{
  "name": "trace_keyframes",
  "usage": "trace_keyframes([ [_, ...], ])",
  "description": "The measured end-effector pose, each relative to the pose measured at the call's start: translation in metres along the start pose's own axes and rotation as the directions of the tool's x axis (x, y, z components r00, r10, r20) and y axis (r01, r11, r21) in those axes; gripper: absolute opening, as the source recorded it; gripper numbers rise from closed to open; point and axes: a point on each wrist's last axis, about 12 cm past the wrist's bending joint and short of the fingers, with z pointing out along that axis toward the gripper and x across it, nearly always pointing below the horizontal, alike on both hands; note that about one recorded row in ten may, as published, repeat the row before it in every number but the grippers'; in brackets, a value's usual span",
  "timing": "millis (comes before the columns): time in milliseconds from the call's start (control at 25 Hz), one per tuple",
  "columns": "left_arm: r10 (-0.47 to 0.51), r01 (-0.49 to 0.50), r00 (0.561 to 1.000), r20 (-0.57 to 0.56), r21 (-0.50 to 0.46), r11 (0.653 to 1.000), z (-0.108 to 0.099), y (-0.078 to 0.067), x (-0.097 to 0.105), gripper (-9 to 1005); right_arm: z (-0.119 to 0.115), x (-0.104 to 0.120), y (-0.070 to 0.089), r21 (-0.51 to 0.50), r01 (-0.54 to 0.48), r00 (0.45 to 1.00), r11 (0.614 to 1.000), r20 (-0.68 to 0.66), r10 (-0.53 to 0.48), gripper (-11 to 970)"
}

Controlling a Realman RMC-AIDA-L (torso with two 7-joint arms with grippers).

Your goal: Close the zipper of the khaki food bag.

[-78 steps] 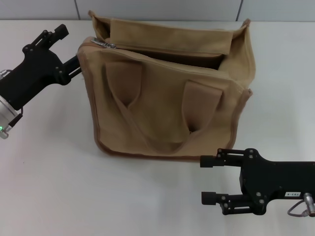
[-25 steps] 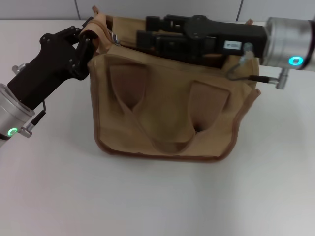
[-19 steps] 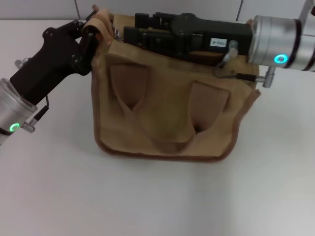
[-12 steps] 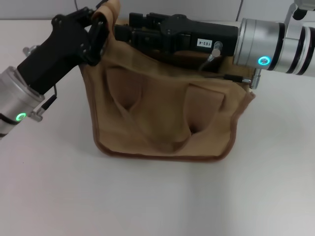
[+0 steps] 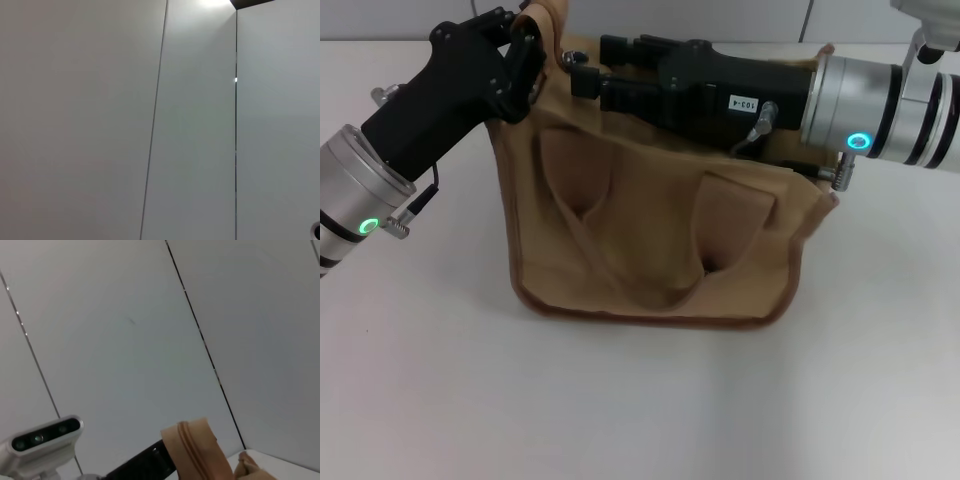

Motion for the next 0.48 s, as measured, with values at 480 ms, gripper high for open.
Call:
trace_keyframes([
  [480,0.008,-0.008,1.000,-0.012,-0.013,1.000,-0.001,0.003,0.000,22,-0.013,-0.006,0.003,0.015,0.129,0.991,0.991,0.023,-0.130,738],
])
